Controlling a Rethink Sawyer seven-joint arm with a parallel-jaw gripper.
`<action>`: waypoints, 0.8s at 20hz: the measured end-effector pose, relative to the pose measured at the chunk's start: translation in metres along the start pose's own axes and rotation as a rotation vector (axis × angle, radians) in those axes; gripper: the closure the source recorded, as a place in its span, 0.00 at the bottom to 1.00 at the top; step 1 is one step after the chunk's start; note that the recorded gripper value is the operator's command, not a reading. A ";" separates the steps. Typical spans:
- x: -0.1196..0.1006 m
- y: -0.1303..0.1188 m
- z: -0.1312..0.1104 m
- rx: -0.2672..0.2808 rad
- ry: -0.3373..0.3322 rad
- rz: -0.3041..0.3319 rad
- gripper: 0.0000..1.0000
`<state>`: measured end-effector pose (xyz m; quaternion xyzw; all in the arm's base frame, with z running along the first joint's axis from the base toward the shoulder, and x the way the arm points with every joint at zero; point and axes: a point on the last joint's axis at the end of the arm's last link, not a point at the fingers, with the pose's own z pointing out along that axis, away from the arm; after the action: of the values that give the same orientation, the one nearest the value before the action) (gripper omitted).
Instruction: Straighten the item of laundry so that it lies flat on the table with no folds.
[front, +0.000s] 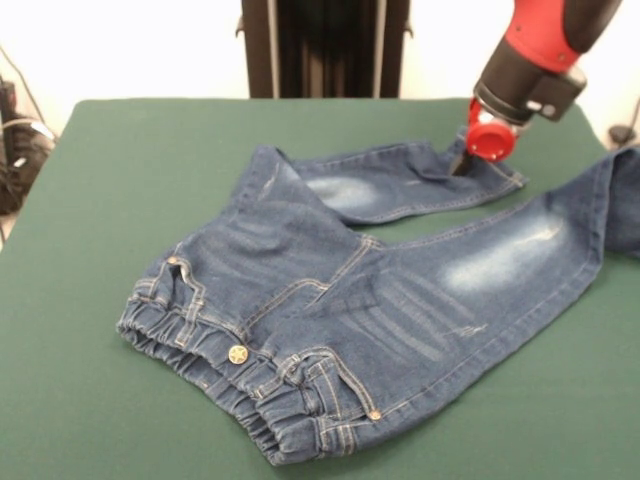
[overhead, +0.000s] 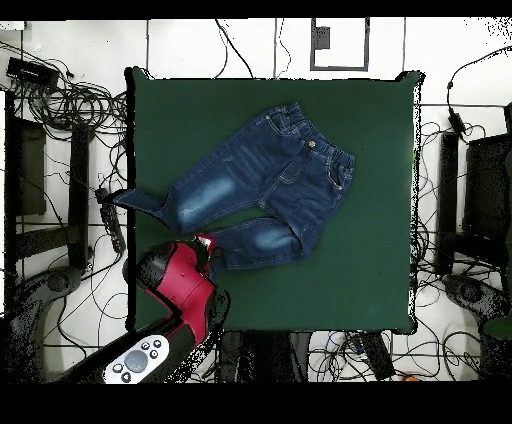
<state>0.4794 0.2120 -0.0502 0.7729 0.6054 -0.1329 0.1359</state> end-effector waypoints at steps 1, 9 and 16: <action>0.002 0.000 -0.001 -0.005 -0.003 0.012 1.00; 0.010 0.004 -0.002 -0.024 -0.018 0.171 1.00; 0.015 0.008 -0.005 -0.032 -0.014 0.204 1.00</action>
<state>0.4908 0.2258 -0.0506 0.8272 0.5248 -0.1141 0.1650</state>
